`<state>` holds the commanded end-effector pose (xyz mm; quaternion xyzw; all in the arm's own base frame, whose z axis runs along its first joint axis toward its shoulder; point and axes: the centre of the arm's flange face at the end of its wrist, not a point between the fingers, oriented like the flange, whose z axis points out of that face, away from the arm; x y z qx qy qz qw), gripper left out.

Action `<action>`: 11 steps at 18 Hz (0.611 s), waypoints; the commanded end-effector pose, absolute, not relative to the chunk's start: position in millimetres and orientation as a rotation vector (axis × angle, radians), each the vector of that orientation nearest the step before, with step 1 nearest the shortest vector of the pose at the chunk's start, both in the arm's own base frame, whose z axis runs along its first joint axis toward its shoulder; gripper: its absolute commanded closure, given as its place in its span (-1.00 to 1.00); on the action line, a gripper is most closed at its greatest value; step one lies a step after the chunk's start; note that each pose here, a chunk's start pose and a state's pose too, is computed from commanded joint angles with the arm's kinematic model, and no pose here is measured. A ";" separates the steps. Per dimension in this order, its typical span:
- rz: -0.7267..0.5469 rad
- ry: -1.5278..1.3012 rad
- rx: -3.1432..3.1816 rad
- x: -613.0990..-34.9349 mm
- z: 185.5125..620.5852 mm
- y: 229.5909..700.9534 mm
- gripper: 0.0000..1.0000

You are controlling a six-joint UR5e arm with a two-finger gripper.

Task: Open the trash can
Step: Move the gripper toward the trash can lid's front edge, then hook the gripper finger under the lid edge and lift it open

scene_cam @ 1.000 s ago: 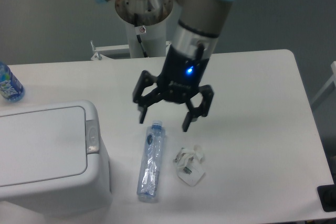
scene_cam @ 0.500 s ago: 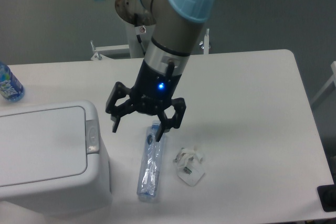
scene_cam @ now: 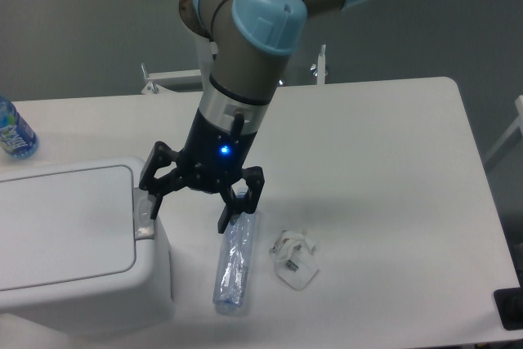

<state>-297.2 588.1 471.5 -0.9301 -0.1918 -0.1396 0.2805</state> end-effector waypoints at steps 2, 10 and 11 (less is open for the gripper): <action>-0.376 -0.510 -2.494 -296.2 470.0 589.8 -1.00; -0.375 -0.508 -2.497 -297.4 463.8 592.3 -1.00; -0.376 -0.509 -2.498 -297.7 462.8 592.7 -1.00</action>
